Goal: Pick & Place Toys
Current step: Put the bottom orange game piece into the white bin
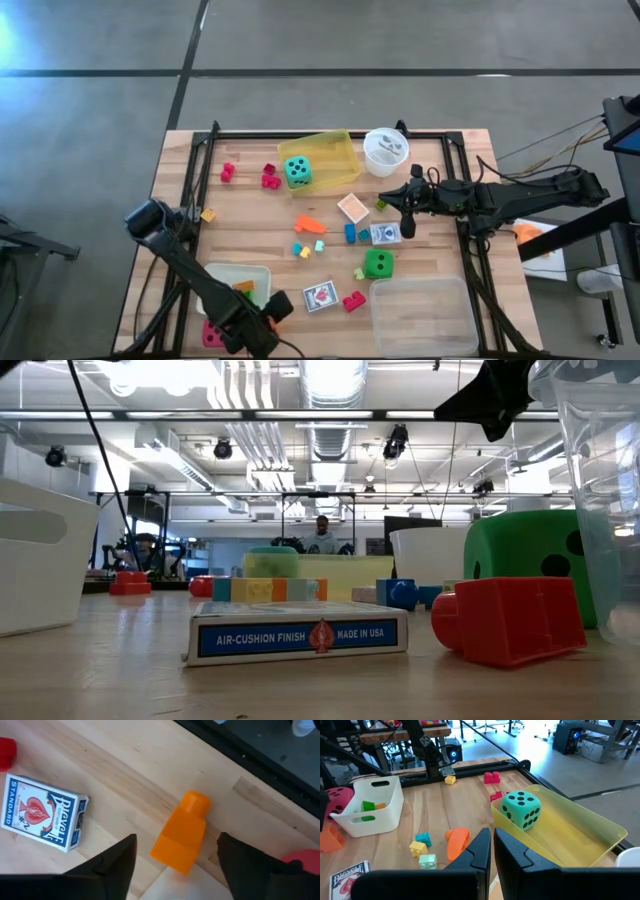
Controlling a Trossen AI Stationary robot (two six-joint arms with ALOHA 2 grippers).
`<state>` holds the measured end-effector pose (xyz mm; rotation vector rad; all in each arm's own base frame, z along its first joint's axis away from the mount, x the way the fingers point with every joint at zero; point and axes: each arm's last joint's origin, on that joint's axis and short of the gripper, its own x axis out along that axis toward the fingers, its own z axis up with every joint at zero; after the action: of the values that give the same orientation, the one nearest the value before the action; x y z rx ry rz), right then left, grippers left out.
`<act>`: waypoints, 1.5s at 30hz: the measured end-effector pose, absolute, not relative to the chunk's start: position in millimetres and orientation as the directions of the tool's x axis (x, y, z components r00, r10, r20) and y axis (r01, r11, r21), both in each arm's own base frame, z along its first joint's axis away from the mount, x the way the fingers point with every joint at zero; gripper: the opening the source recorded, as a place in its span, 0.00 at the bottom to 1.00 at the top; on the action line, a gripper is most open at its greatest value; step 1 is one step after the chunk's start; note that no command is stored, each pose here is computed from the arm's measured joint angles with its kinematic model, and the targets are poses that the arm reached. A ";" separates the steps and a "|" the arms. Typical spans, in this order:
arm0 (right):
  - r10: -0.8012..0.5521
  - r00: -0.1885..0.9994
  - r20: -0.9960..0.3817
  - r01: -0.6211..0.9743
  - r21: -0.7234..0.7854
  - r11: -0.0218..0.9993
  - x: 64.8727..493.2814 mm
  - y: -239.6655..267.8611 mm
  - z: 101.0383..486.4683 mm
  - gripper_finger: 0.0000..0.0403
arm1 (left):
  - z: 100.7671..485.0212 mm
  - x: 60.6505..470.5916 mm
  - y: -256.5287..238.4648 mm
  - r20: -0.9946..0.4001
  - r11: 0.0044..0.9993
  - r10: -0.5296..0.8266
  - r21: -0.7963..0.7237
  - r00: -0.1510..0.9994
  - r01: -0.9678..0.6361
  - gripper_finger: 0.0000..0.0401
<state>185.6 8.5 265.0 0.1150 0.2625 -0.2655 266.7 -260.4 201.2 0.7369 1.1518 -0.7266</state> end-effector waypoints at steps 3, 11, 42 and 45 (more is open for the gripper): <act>-0.244 0.931 -0.271 0.273 0.078 0.959 185.6 8.5 265.0 0.05 | 196.7 267.3 -260.9 -0.966 0.549 -0.111 0.137 0.234 0.825 0.75; -0.244 0.931 -0.271 0.274 0.079 0.959 185.6 8.5 264.9 0.05 | 183.5 268.5 -262.2 -0.973 0.387 -0.072 0.175 0.219 0.905 0.85; -0.244 0.931 -0.271 0.274 0.078 0.959 185.6 8.5 265.0 0.05 | 164.3 266.2 -263.5 -0.963 0.329 -0.157 0.158 0.218 0.931 0.50; -0.244 0.931 -0.271 0.273 0.078 0.959 185.6 8.5 265.0 0.05 | 164.7 266.9 -264.8 -0.960 0.331 -0.176 0.152 0.219 0.931 0.43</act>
<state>185.6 8.5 265.0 0.1155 0.2624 -0.2652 266.9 -264.8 164.7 0.9104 1.0547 -0.9342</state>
